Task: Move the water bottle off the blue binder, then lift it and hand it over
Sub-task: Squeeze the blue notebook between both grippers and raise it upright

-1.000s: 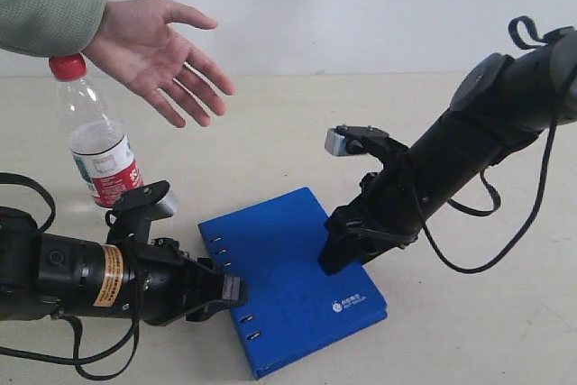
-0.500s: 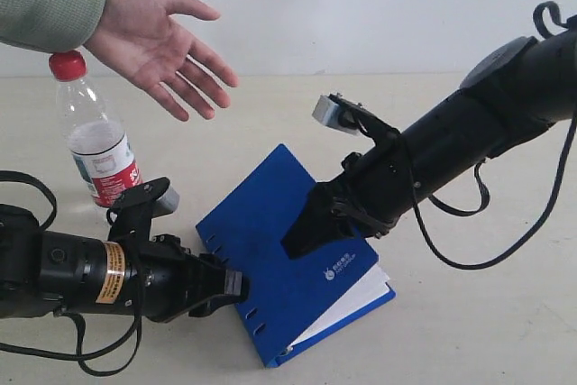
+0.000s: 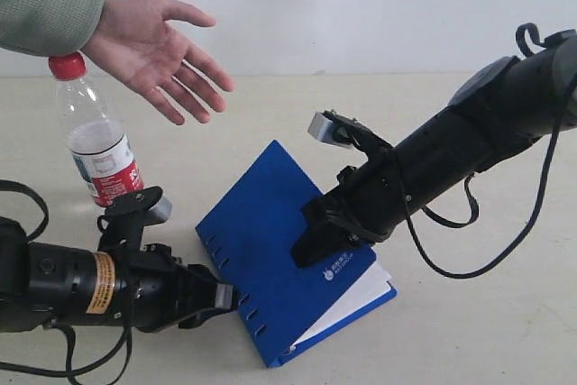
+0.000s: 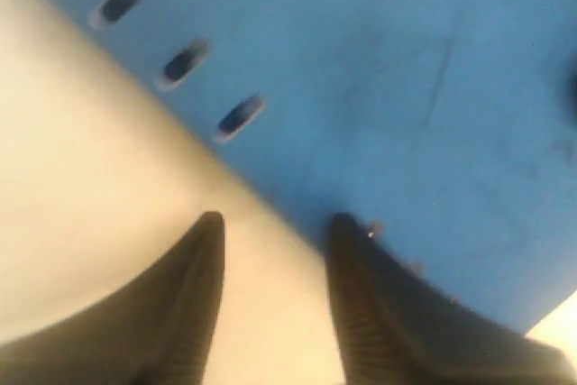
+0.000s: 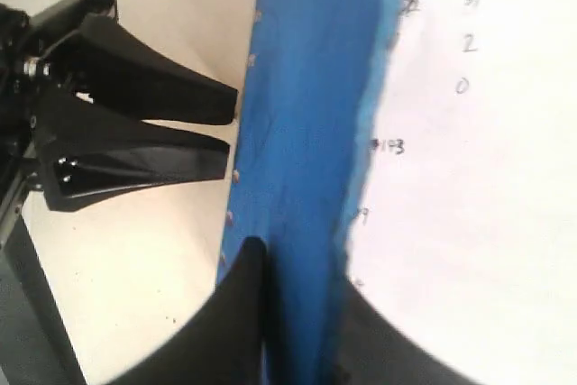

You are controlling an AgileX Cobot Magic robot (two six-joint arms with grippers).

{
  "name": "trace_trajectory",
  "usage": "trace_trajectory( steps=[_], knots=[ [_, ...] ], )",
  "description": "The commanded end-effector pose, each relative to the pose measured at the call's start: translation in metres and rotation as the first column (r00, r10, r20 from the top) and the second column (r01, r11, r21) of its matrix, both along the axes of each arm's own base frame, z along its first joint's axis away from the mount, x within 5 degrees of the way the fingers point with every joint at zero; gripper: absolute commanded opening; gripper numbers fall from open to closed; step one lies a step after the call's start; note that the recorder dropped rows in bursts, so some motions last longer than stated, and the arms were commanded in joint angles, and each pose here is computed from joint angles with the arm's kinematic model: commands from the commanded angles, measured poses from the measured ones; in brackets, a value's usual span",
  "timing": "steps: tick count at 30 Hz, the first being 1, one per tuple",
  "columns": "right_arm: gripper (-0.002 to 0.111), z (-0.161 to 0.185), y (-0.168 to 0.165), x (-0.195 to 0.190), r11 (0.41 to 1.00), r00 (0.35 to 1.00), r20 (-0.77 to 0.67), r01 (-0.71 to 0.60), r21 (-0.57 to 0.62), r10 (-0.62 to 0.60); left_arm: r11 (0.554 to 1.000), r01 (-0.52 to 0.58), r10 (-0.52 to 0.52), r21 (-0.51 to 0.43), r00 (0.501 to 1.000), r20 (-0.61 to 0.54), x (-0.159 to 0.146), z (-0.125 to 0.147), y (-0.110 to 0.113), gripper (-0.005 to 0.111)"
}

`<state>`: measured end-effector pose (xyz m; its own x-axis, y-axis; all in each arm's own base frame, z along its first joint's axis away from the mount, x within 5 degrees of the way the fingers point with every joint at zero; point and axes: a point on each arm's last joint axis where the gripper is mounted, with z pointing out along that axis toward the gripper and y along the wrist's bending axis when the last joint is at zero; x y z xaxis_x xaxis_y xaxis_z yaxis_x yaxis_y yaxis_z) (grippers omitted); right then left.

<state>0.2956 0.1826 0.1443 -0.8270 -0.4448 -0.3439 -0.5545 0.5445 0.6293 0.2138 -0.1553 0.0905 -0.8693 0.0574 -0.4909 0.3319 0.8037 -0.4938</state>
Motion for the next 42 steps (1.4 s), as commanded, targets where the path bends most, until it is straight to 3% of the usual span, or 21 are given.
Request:
trace_trajectory(
  steps=[1,3,5,7,10,14,18,25,29,33,38,42],
  knots=[
    [0.000,0.003,-0.003,0.004,1.000,0.998,0.058,0.005,0.012,-0.006,0.992,-0.056,0.078,-0.111,0.975,0.208,-0.014,0.014,0.017,0.036],
    [0.000,0.005,-0.001,0.003,0.999,0.998,0.066,-0.010,0.039,0.007,0.972,-0.128,0.177,-0.195,0.950,0.258,-0.019,0.019,0.025,0.036],
    [0.000,0.010,0.000,0.004,0.998,0.997,0.076,-0.001,0.069,-0.005,0.954,-0.202,0.256,-0.223,0.934,0.248,-0.021,0.017,0.031,0.042],
    [0.000,0.017,0.002,0.004,0.995,0.995,0.094,0.002,0.103,-0.011,0.952,-0.212,0.260,-0.220,0.940,0.220,-0.019,0.013,0.030,0.052],
    [0.000,0.030,0.003,0.001,0.988,0.995,0.104,-0.014,0.155,-0.002,0.929,-0.204,0.263,-0.310,0.951,0.162,-0.013,0.009,0.020,0.065],
    [0.000,0.044,0.003,-0.002,0.983,0.992,0.127,-0.019,0.181,-0.004,0.861,-0.210,0.302,-0.463,0.944,0.135,-0.006,0.009,0.013,0.063],
    [0.000,0.058,0.004,-0.004,0.975,0.989,0.142,-0.005,0.224,-0.028,0.825,-0.317,0.391,-0.469,0.918,0.067,-0.002,-0.002,0.017,0.062],
    [0.000,0.070,0.005,-0.010,0.960,0.990,0.139,-0.042,0.278,0.004,0.835,-0.317,0.377,-0.450,0.925,0.048,0.005,-0.015,0.013,0.062],
    [0.000,0.071,0.006,-0.011,0.956,0.992,0.129,-0.047,0.290,0.009,0.845,-0.144,0.241,-0.515,0.962,0.127,0.016,0.003,-0.007,0.062],
    [0.000,0.078,0.009,-0.014,0.931,0.994,0.111,-0.062,0.360,0.023,0.836,-0.014,0.156,-0.549,0.965,0.213,0.025,0.020,-0.020,0.062],
    [0.000,0.106,0.006,-0.022,0.908,0.980,0.198,-0.101,0.406,0.021,0.860,0.022,0.134,-0.510,0.955,0.266,0.021,0.020,-0.018,0.062],
    [0.000,0.125,0.003,-0.030,0.901,0.968,0.250,-0.118,0.418,0.011,0.875,-0.032,0.172,-0.483,0.953,0.249,0.014,0.013,-0.009,0.062]
  ],
)
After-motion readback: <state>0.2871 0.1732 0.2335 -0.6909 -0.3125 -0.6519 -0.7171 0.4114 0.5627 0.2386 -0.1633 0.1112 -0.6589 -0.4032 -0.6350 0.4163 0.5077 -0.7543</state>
